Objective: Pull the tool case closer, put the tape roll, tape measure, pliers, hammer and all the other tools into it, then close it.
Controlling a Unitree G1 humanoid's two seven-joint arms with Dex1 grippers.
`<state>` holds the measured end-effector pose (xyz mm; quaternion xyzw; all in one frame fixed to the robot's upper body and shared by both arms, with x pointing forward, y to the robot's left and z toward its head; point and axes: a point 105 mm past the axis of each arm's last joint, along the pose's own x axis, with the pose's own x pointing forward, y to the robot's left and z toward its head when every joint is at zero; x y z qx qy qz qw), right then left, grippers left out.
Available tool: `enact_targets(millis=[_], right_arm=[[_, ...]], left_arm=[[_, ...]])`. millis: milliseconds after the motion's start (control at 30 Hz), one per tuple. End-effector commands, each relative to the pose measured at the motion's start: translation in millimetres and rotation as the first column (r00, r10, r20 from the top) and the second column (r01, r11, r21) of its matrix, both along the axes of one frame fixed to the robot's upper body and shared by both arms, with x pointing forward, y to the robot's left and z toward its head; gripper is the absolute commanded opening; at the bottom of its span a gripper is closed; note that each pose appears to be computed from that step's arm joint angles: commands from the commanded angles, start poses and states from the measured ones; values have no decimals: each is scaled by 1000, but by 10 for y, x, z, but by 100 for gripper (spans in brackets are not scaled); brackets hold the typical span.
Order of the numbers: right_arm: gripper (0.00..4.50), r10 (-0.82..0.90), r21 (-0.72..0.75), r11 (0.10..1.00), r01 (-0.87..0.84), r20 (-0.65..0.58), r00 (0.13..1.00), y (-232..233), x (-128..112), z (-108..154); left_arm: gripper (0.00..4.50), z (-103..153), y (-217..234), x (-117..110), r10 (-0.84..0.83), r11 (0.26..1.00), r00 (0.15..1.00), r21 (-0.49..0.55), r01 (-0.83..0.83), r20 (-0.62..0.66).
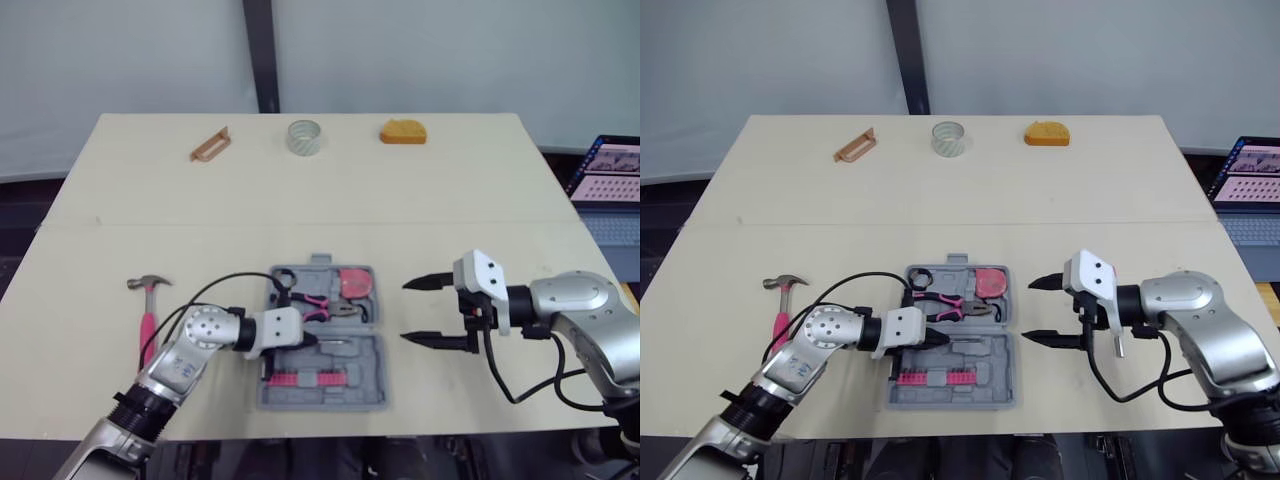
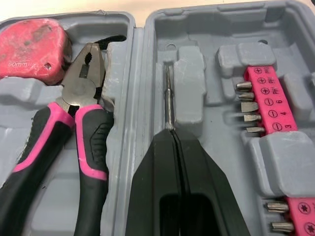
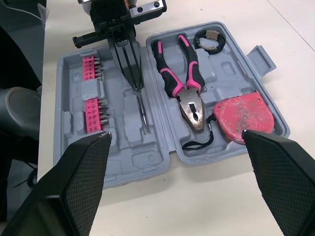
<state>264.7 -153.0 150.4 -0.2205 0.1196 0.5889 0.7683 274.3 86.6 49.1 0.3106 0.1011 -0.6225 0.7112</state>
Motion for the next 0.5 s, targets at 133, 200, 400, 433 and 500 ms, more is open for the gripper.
enact_targets(millis=[133,200,400,433,500], right_arm=[[450,2,5,1000,-2,40,999,-27,-6,101],[450,-3,14,1000,2,36,999,-25,-8,105],[450,-50,114,992,50,-11,999,-67,9,188],[450,-72,141,987,75,-28,997,-105,25,204],[450,-129,189,972,138,-58,990,-206,69,232]], left_arm=[[4,-329,187,-89,49,993,993,109,-37,-109],[4,-230,159,-62,71,997,988,47,-65,-134],[188,166,202,-22,124,977,965,-141,-159,-230],[232,265,233,-26,132,967,958,-181,-181,-253],[331,492,334,0,170,932,943,-264,-248,-287]])
